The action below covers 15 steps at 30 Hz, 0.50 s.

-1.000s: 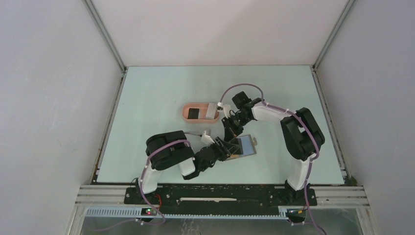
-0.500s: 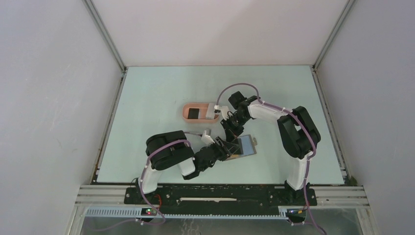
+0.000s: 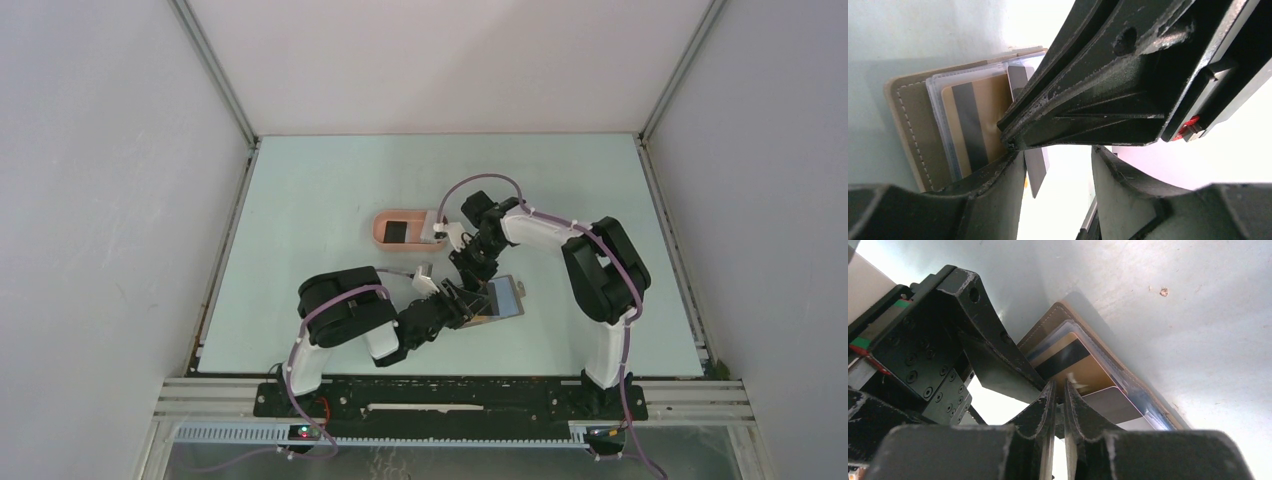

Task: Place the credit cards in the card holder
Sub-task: Insert the credit card into the card holder.

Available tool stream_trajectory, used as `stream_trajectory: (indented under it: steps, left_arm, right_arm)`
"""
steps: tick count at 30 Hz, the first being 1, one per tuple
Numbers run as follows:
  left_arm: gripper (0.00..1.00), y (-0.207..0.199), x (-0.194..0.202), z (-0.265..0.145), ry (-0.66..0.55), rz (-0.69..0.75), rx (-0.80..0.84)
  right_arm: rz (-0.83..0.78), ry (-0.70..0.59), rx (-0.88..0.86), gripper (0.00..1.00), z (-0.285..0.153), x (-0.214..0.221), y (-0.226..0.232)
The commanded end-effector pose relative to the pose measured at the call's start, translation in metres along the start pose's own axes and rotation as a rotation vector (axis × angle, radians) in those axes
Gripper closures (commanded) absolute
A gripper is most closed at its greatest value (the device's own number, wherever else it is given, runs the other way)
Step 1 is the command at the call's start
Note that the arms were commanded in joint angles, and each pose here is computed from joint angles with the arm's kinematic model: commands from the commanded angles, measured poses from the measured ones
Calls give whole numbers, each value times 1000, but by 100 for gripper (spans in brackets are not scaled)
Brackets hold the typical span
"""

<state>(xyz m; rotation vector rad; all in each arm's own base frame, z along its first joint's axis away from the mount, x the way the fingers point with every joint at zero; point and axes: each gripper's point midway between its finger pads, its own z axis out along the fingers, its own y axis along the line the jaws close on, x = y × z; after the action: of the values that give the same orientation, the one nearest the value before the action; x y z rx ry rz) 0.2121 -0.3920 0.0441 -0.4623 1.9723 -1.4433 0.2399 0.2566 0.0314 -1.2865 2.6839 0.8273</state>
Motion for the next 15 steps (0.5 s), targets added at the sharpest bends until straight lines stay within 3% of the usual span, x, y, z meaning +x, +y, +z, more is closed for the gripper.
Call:
stream_trajectory:
  steps: [1, 15]
  left_arm:
    - [44, 7, -3, -2, -4, 28, -8]
    - [44, 9, -4, -1, -2, 29, -12]
  right_arm:
    - [-43, 38, 53, 82, -3, 2, -7]
    - [-88, 117, 149, 81, -12, 15, -25]
